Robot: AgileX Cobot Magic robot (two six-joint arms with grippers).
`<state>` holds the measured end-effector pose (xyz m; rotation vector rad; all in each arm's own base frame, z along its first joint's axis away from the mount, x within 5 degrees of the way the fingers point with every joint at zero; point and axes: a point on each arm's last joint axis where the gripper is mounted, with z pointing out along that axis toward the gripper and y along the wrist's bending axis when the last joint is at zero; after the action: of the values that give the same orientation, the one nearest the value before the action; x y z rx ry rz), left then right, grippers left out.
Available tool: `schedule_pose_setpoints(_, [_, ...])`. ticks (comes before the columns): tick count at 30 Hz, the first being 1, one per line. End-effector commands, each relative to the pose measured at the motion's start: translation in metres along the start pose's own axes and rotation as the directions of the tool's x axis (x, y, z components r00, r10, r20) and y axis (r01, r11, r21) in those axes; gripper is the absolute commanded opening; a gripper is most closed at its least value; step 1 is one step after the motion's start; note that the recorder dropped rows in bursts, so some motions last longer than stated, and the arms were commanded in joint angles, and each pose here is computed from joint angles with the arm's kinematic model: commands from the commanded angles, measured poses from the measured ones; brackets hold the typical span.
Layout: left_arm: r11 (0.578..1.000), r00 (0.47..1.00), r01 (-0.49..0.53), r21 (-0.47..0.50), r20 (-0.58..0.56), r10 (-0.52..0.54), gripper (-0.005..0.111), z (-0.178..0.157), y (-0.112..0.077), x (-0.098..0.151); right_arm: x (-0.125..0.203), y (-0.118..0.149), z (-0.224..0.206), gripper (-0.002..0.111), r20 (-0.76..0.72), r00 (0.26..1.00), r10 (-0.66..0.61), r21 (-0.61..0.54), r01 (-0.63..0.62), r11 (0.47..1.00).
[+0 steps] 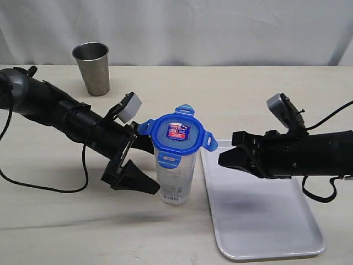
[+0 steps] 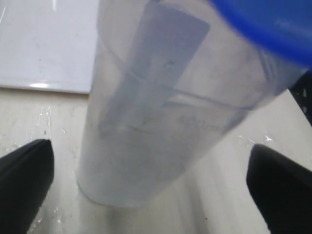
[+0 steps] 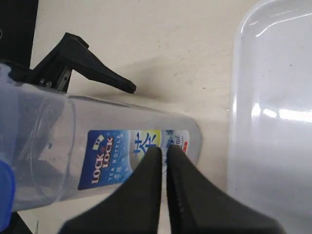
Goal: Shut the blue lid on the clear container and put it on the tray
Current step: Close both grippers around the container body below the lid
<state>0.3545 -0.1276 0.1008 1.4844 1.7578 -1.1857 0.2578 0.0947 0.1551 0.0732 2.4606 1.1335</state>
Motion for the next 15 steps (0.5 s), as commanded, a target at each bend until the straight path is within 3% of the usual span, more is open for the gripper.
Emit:
schedule_pose_setpoints(1, [0.999, 0.999, -0.029, 0.014, 0.025, 0.029, 0.105, 0.006, -0.001, -0.005, 0.002, -0.004, 0.010, 0.004, -0.005, 1.000, -0.016, 0.008, 0.016, 1.000])
schedule_pose_setpoints(15, [0.998, 0.998, -0.049, 0.029, 0.037, 0.048, 0.105, 0.018, -0.004, -0.015, 0.003, -0.007, 0.025, 0.004, -0.060, 0.998, 0.015, -0.047, -0.017, 0.999])
